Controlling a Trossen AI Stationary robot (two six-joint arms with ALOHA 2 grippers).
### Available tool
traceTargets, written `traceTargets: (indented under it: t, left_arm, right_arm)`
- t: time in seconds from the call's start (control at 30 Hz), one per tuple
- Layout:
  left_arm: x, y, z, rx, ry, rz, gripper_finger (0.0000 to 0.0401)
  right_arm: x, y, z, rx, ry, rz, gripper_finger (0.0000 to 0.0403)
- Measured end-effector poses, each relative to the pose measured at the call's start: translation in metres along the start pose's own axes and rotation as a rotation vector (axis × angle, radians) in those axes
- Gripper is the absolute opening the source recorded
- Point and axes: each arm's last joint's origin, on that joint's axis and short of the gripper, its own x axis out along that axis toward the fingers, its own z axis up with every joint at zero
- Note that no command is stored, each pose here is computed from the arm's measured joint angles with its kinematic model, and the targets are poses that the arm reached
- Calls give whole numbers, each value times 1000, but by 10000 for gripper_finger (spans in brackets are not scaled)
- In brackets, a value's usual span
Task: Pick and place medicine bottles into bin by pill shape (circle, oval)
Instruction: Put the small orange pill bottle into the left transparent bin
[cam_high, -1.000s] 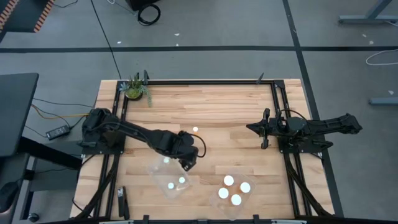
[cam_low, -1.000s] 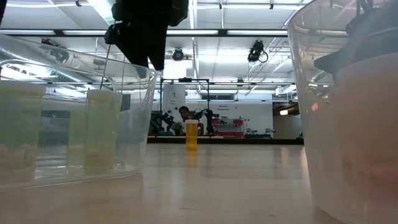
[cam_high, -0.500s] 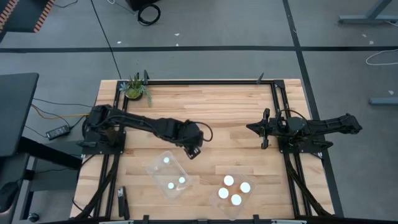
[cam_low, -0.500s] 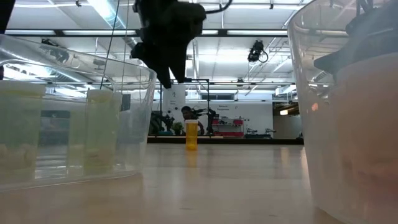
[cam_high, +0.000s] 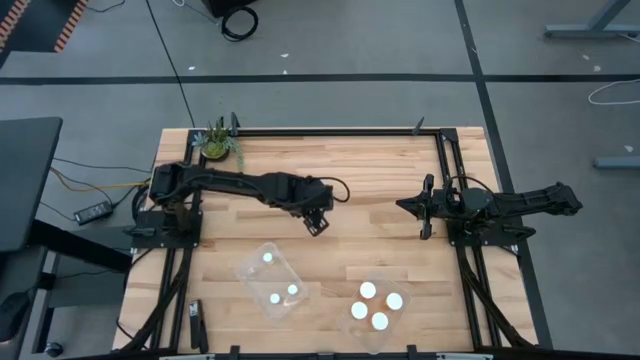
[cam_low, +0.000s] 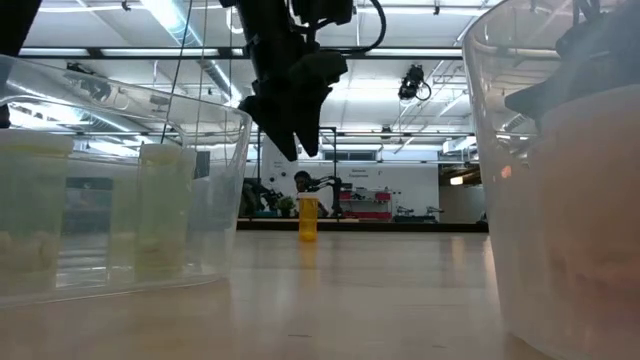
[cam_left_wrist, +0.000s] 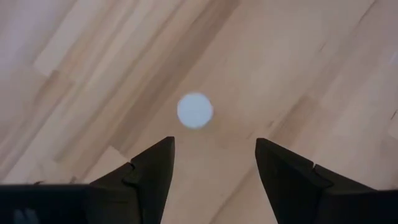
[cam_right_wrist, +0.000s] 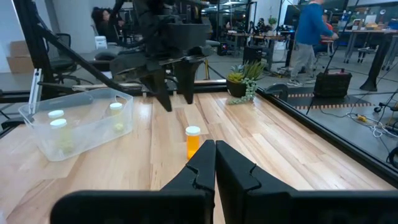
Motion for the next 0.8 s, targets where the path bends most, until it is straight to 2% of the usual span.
traceTargets:
  t: [0.4,0.8]
  left_arm:
    - [27,13,18,26,-35,-1,236]
    - [32,16,23,38,-47,-2,241]
  right_arm:
    - [0,0,0,-1,4,0,19]
    - [1,0,-2,-8,24,1,19]
